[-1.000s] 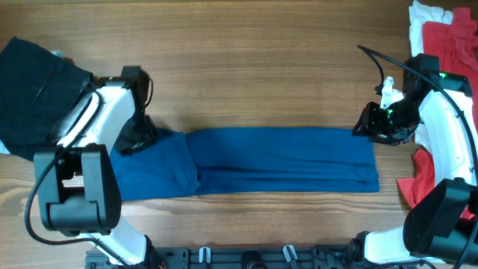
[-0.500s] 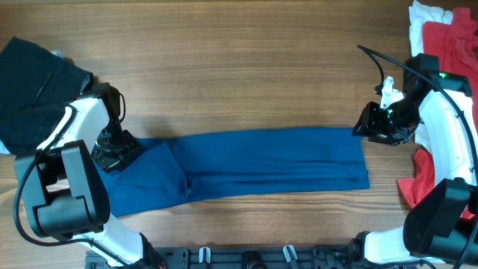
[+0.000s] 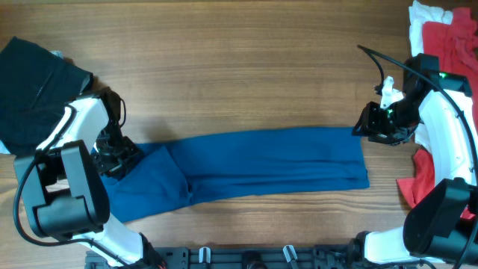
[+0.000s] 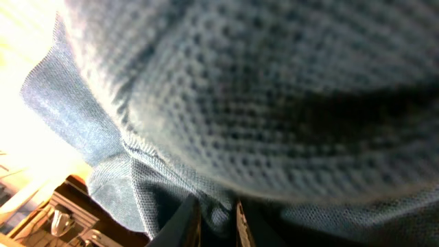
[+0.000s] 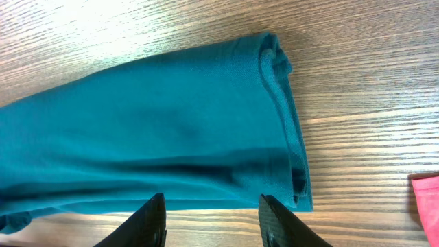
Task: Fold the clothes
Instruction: 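Grasp the strip's left end with left gripper, right end with right, then pull the strip's ends outward with both grippers to stretch it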
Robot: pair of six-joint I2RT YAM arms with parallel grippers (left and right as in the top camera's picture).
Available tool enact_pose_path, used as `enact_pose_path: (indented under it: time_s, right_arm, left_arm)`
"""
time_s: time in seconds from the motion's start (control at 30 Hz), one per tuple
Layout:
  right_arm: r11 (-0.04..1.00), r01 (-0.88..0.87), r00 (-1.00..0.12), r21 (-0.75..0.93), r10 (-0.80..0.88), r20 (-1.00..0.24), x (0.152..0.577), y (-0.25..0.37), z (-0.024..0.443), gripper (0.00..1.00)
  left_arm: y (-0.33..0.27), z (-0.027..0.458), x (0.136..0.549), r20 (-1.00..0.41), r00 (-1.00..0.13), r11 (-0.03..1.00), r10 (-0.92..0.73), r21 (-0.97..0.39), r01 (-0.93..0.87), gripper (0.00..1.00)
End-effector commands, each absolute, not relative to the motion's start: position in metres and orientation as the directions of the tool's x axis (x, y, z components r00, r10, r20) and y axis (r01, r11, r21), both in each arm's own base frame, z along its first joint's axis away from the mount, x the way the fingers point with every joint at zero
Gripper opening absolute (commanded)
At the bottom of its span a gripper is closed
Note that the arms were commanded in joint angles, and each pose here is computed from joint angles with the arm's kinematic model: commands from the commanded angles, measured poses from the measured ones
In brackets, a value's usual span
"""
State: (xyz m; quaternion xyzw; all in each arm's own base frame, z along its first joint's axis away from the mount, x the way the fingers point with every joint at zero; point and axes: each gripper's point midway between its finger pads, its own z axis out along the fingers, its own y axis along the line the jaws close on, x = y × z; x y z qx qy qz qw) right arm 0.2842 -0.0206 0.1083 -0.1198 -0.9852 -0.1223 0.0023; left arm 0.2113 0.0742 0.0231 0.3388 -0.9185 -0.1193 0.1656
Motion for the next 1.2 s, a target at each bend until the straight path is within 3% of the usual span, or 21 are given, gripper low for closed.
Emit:
enact_pose_path:
  time_s: [0.0,0.03,0.1,0.33,0.47,0.6,0.7,0.73,0.77,0.8,0.83,0.87,1.03,1.17]
  right_arm:
    - [0.943,0.221,-0.975,0.250,0.218,0.042,0.283,-0.018,0.106,0.44]
    - [0.943,0.222,-0.975,0.250,0.218,0.043,0.282,-0.018,0.106,0.44]
    - [0.937,0.248,-0.969,0.248,0.237,0.070,0.277,-0.017,0.106,0.54]
    - [0.926,0.332,-0.941,0.178,0.313,0.127,0.255,-0.022,0.058,0.61]
    - [0.934,0.313,-0.949,0.170,0.313,0.028,0.261,-0.027,0.016,0.72]
    - [0.935,0.306,-0.950,0.179,0.313,-0.011,0.260,-0.026,-0.003,0.75]
    - [0.919,0.279,-0.955,0.280,0.295,-0.016,0.258,-0.008,-0.010,0.74]
    - [0.915,0.266,-0.958,0.304,0.286,-0.021,0.258,-0.003,-0.012,0.72]
    - [0.915,0.265,-0.958,0.303,0.286,-0.026,0.258,-0.004,-0.013,0.63]
    - [0.916,0.263,-0.957,0.304,0.287,-0.037,0.260,-0.004,-0.013,0.40]
    - [0.916,0.260,-0.955,0.305,0.290,-0.058,0.266,-0.005,-0.013,0.09]
    - [0.908,0.282,-0.946,0.308,0.317,-0.067,0.270,-0.006,-0.012,0.04]
    - [0.884,0.338,-0.896,0.322,0.407,-0.177,0.304,-0.017,-0.005,0.04]
    - [0.821,0.453,-0.791,0.348,0.550,-0.268,0.340,-0.036,0.012,0.04]
  left_arm:
    - [0.075,0.023,0.204,0.238,-0.697,0.729,-0.677,0.347,-0.590,0.16]
    - [0.075,0.023,0.204,0.236,-0.697,0.729,-0.677,0.345,-0.591,0.16]
    - [0.074,0.022,0.207,0.231,-0.698,0.730,-0.677,0.330,-0.598,0.19]
    - [0.073,0.020,0.211,0.221,-0.701,0.729,-0.679,0.317,-0.606,0.21]
    - [0.073,0.020,0.212,0.220,-0.701,0.729,-0.679,0.316,-0.607,0.21]
    - [0.073,0.020,0.213,0.219,-0.701,0.729,-0.679,0.312,-0.609,0.22]
    - [0.071,0.018,0.215,0.217,-0.700,0.730,-0.680,0.295,-0.617,0.24]
    - [0.070,0.018,0.217,0.213,-0.701,0.730,-0.680,0.288,-0.620,0.25]
    - [0.070,0.017,0.218,0.211,-0.702,0.730,-0.681,0.284,-0.622,0.25]
    - [0.070,0.017,0.219,0.208,-0.702,0.729,-0.681,0.282,-0.623,0.26]
    - [0.070,0.016,0.220,0.204,-0.703,0.729,-0.681,0.280,-0.625,0.27]
    - [0.071,0.016,0.221,0.199,-0.705,0.729,-0.681,0.277,-0.626,0.26]
    - [0.053,0.005,0.261,0.147,-0.718,0.732,-0.680,0.083,-0.676,0.20]
    - [0.047,0.002,0.297,0.043,-0.747,0.748,-0.663,-0.013,-0.664,0.15]
